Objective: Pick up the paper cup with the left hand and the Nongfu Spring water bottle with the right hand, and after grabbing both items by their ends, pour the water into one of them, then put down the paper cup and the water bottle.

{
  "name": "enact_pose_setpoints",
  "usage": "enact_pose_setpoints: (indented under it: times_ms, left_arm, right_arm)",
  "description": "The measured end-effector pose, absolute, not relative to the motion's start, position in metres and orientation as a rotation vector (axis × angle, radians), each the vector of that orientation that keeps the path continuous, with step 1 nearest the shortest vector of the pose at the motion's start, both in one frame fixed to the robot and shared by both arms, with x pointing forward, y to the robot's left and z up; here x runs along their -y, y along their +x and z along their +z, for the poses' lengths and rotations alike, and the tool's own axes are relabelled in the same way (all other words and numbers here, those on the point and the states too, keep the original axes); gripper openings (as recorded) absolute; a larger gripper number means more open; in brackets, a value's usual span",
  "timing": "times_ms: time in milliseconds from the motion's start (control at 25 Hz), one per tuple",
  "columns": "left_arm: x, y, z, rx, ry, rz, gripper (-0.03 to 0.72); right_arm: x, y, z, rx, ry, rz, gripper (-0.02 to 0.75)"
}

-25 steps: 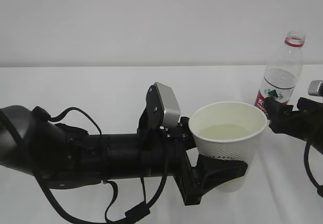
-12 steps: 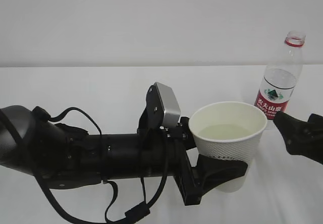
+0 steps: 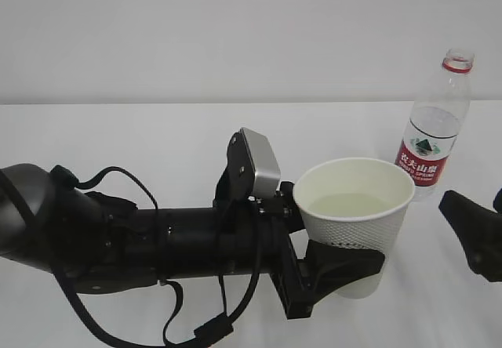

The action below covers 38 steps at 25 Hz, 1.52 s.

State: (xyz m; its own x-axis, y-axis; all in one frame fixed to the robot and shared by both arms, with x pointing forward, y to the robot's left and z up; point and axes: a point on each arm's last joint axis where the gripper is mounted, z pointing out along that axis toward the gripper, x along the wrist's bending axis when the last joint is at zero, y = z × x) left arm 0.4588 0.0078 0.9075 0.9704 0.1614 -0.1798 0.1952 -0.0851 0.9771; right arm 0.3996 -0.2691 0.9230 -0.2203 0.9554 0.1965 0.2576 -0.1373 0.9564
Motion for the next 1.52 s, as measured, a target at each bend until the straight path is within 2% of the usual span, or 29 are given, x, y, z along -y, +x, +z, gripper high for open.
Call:
enact_pose_setpoints:
  times_ms: [640, 1080, 1520]
  left_arm:
    - [-0.008, 0.459, 0.908, -0.278, 1.661, -0.027, 0.543]
    - [-0.01, 0.468, 0.91, -0.374, 1.619, 0.013, 0.543]
    - [-0.029, 0.49, 0.906, -0.454, 1.645, 0.085, 0.543]
  right_arm:
    - [0.267, 0.398, 0.929, -1.496, 1.338, 1.434, 0.608]
    - [0.27, 0.399, 0.93, -1.454, 1.369, 1.418, 0.594]
    - [0.27, 0.399, 0.93, -1.461, 1.354, 1.405, 0.591]
